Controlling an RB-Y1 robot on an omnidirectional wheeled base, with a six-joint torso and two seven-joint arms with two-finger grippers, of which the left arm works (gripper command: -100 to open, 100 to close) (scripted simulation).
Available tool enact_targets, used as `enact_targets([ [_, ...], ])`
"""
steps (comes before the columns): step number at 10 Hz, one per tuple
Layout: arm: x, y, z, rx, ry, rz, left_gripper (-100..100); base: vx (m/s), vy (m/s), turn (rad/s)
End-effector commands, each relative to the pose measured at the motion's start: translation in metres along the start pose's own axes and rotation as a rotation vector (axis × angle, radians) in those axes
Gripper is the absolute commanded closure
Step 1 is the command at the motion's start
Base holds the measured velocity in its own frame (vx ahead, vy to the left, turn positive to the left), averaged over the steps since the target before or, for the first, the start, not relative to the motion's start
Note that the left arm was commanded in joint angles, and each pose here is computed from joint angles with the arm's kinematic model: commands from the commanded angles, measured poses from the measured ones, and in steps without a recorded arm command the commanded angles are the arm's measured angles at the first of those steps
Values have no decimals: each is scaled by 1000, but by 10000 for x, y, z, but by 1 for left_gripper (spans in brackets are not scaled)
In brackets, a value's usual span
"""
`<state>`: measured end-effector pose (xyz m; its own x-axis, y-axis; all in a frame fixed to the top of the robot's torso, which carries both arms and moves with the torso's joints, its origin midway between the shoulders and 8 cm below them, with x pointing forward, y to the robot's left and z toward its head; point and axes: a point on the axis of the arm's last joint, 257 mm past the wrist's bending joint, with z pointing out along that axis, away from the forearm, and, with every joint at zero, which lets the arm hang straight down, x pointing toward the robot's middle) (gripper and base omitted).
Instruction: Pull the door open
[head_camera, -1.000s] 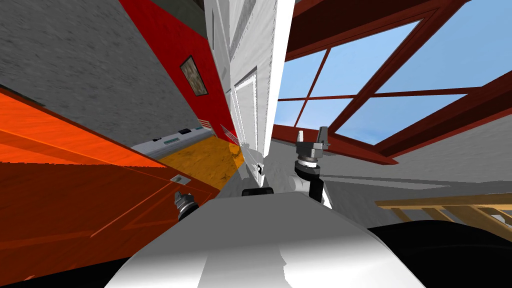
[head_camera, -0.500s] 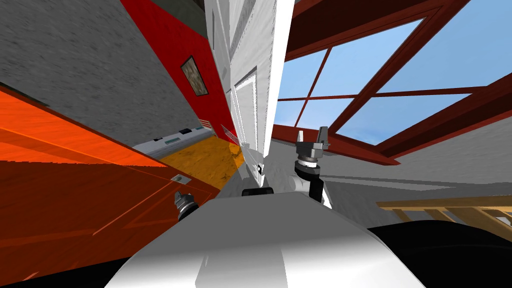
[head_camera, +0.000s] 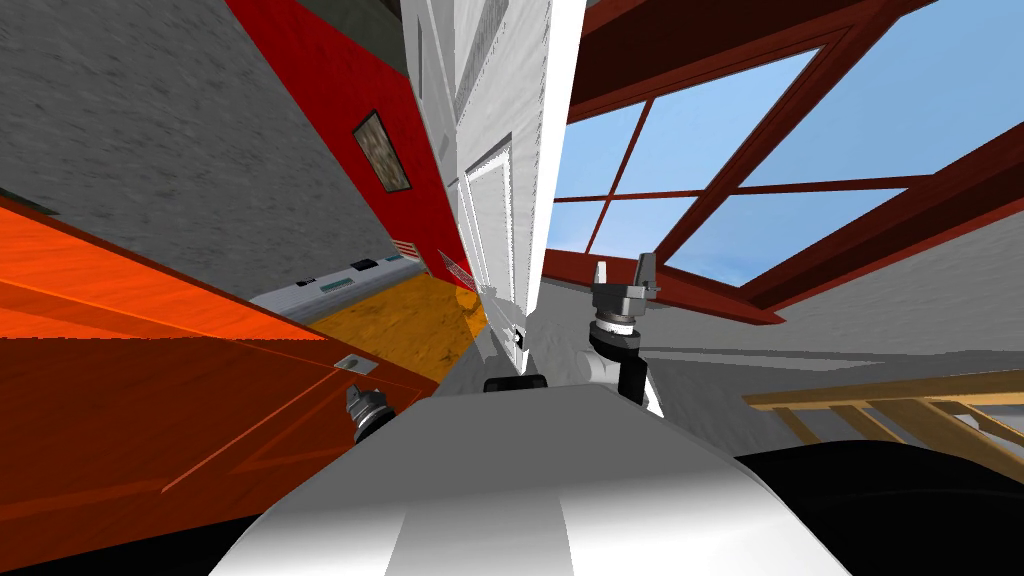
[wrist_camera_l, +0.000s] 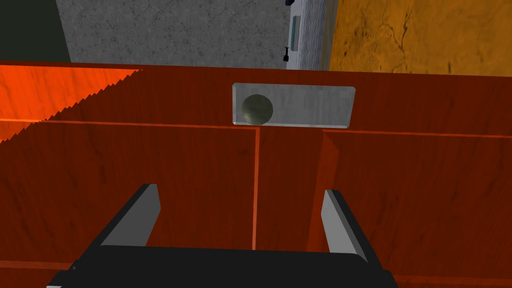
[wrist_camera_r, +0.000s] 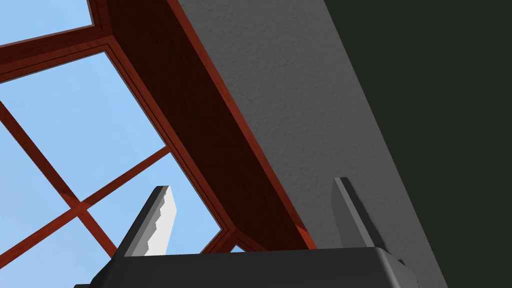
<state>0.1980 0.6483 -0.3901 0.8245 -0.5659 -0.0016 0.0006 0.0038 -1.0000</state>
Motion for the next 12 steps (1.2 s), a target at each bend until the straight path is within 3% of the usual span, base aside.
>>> enact_targets([
  [1,-13,3,1,-1,-4,0,-100,-7,10,3],
  [11,-30,5,-2,-1,-8,0,-100,0,1,-2],
  [12,-117,9,-16,-2,-30,-1,-100,10,25,-87],
])
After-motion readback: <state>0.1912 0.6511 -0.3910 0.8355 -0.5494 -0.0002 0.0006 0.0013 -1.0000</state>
